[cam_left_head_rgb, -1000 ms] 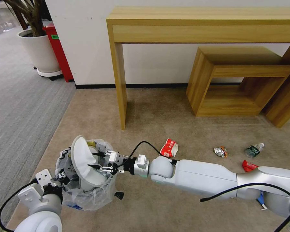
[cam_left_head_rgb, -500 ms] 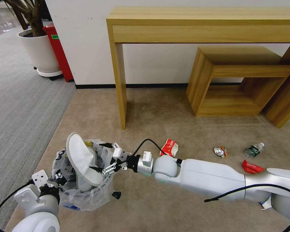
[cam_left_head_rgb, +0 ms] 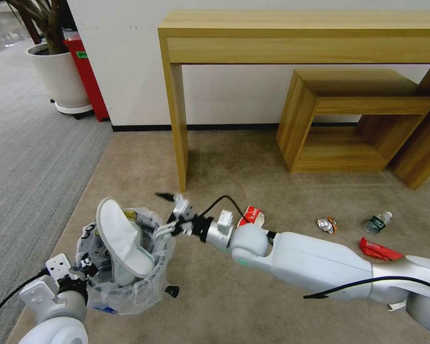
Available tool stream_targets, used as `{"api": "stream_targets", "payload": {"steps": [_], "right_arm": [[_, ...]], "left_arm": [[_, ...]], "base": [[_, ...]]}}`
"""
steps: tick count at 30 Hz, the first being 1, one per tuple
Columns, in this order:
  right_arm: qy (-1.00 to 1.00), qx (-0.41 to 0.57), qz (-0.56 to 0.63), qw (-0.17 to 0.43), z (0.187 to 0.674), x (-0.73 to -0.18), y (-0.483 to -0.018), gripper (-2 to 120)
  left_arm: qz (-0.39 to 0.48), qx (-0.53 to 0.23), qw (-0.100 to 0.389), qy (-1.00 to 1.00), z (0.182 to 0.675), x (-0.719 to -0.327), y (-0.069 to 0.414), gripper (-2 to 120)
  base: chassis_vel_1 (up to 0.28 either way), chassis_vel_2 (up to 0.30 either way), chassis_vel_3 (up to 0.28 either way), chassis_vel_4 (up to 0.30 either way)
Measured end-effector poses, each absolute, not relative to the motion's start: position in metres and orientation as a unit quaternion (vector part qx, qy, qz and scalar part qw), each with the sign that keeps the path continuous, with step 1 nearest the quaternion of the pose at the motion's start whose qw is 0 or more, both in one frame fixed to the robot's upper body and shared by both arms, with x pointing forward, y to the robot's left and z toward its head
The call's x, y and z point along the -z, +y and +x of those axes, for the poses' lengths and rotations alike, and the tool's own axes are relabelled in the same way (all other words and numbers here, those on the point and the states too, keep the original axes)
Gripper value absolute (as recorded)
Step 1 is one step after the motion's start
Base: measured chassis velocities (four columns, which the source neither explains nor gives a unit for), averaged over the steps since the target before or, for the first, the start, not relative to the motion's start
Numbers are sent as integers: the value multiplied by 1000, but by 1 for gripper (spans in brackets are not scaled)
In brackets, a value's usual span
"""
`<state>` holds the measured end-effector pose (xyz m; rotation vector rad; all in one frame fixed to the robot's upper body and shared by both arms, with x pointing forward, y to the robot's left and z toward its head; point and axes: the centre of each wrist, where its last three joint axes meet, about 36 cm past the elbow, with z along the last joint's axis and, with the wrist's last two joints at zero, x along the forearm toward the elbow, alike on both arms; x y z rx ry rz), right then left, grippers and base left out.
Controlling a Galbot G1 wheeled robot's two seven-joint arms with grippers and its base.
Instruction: Pick up the trash bin and place the garbage on the floor into it.
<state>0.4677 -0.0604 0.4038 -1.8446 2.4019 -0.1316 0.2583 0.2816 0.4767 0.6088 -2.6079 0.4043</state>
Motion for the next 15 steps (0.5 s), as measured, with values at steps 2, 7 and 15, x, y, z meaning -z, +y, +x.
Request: {"api": "stream_targets", "payload": {"steps": [2, 7, 15], "right_arm": [[817, 10, -573, 62, 471, -422, -68, 100], [860, -30, -506, 61, 475, -436, -93, 100], [950, -72, -300, 42, 473, -459, -171, 100]], "left_arm": [[221, -143, 216, -940, 258, -476, 282, 1], [222, -139, 218, -940, 257, -474, 283, 1], [214, -128, 222, -943, 255, -473, 286, 1]], "base": [[0, 0, 0, 0], [0, 0, 0, 0], [0, 0, 0, 0]]}}
